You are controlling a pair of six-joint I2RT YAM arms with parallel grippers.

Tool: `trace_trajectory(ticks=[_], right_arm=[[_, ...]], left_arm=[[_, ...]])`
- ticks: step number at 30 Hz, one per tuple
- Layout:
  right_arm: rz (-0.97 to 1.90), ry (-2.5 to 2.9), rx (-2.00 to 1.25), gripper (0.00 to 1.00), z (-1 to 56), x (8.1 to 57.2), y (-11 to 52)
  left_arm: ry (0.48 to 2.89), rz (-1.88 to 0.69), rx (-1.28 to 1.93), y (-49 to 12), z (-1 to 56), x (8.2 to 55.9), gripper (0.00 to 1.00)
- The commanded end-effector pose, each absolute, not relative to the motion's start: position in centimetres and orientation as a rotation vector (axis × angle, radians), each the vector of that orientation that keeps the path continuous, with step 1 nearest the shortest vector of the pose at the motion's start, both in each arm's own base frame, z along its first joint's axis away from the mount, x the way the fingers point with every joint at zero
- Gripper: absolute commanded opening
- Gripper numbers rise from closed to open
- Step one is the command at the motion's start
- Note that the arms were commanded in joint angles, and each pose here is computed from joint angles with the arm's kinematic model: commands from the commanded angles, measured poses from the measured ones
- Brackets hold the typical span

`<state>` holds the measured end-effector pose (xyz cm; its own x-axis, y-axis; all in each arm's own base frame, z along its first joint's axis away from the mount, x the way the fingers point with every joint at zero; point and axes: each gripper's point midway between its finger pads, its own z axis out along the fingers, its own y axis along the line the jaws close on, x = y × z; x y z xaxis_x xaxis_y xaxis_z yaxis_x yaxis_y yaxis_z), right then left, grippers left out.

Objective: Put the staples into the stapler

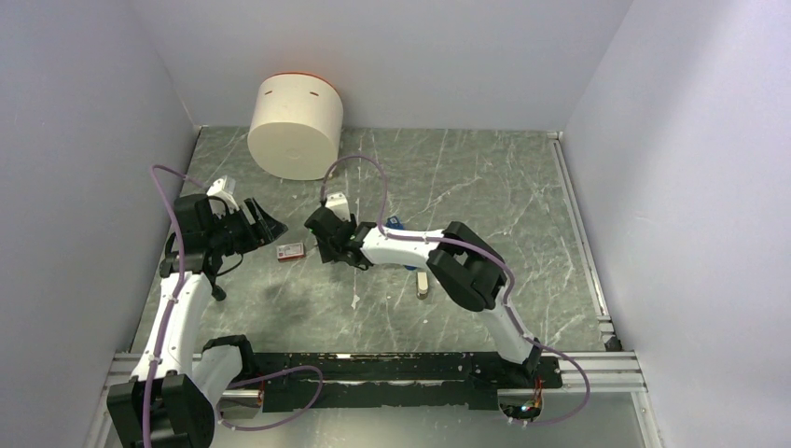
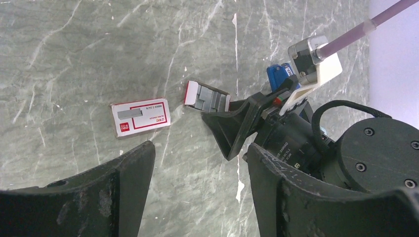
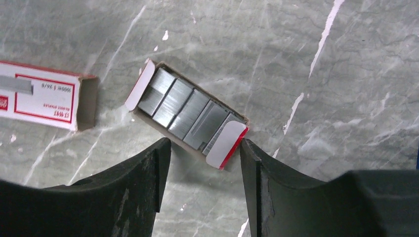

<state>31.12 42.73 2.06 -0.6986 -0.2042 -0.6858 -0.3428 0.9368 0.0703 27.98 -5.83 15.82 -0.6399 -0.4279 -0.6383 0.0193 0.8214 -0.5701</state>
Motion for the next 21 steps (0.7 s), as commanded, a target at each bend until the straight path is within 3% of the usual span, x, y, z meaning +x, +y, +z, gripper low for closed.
trace_trajectory(ticks=[1,5,9,10,16,21], right_arm=[[0.359,2.309,-0.435,0.59,6.4,30.7,43.6],[0.4,2.274,-0.46,0.66,10.5,29.5,42.0],[0.459,2.165,-0.469,0.97,15.1,28.0,38.8],[0.473,2.149,-0.465,0.99,15.7,27.5,37.8],[0.478,2.184,-0.441,1.0,17.7,24.4,31.9],[0.31,2.258,-0.289,0.96,17.2,22.5,25.2]], left_arm=[[2.153,-0.684,-0.294,-5.8,16.6,28.0,0.74],[2.146,-0.682,-0.282,-5.8,16.8,28.0,0.74],[2.128,-0.673,-0.268,-5.8,17.3,28.0,0.78],[2.118,-0.672,-0.258,-5.8,17.5,27.9,0.8],[2.05,-0.676,-0.191,-6.2,19.1,27.4,0.96],[1.981,-0.72,-0.098,-7.2,20.6,26.9,0.97]])
